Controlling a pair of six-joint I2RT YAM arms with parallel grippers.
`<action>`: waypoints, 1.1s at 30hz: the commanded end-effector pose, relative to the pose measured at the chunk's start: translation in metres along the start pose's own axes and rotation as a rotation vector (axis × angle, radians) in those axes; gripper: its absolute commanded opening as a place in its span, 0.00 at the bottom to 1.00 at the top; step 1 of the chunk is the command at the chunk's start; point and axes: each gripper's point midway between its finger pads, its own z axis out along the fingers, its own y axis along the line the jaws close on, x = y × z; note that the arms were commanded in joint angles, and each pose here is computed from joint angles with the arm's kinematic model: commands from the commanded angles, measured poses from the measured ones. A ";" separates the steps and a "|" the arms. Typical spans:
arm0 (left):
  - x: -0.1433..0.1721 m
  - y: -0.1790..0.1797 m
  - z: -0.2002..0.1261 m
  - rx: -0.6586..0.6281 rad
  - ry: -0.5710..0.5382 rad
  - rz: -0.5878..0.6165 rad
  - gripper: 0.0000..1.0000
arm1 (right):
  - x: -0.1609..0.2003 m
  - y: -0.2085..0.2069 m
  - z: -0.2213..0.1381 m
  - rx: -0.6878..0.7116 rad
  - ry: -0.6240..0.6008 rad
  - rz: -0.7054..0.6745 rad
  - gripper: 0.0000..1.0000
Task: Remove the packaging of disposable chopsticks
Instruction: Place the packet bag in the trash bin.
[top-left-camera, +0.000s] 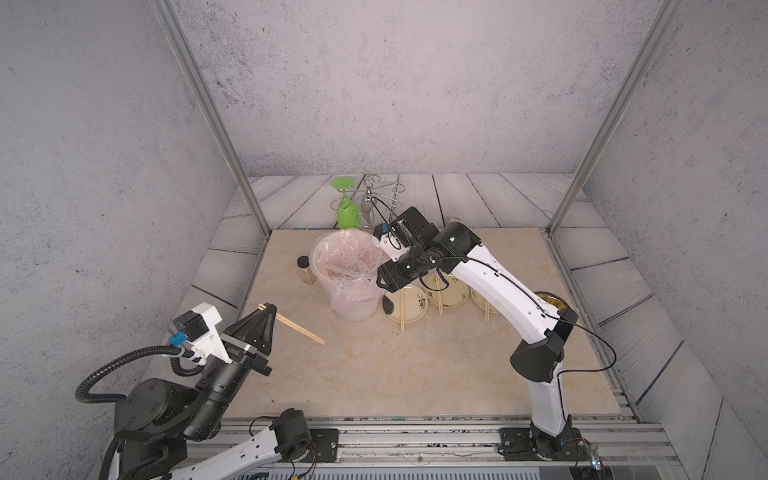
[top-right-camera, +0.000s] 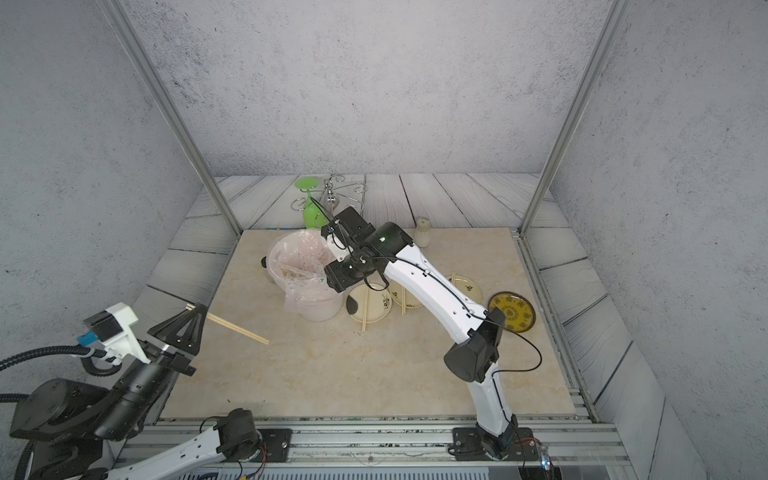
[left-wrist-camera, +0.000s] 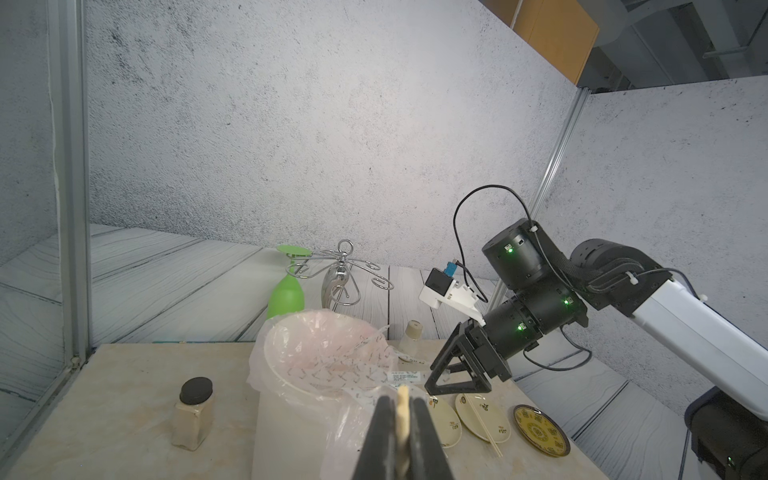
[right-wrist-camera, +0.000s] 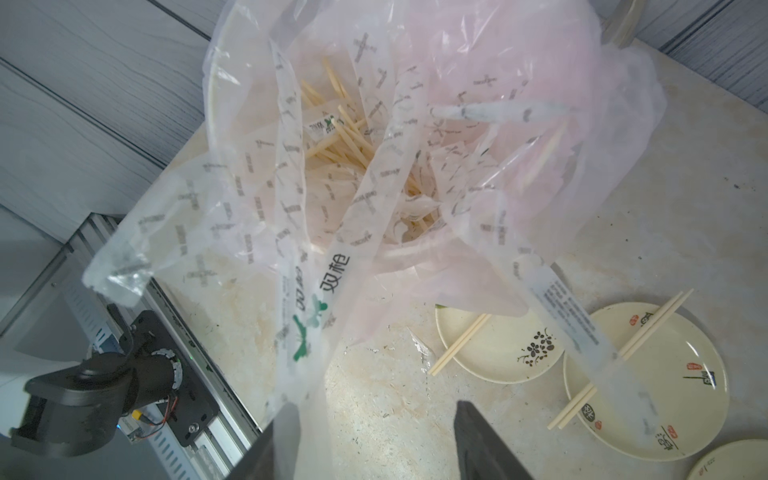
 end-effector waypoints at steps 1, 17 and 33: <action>-0.003 0.000 0.002 -0.009 -0.016 -0.012 0.00 | 0.005 0.019 -0.023 -0.105 -0.021 -0.021 0.64; -0.001 -0.002 0.004 -0.008 -0.016 -0.018 0.00 | -0.058 0.026 -0.021 -0.446 -0.189 0.235 0.72; 0.001 0.001 0.004 -0.019 -0.015 -0.013 0.00 | -0.006 0.032 0.002 -0.569 -0.058 0.378 0.73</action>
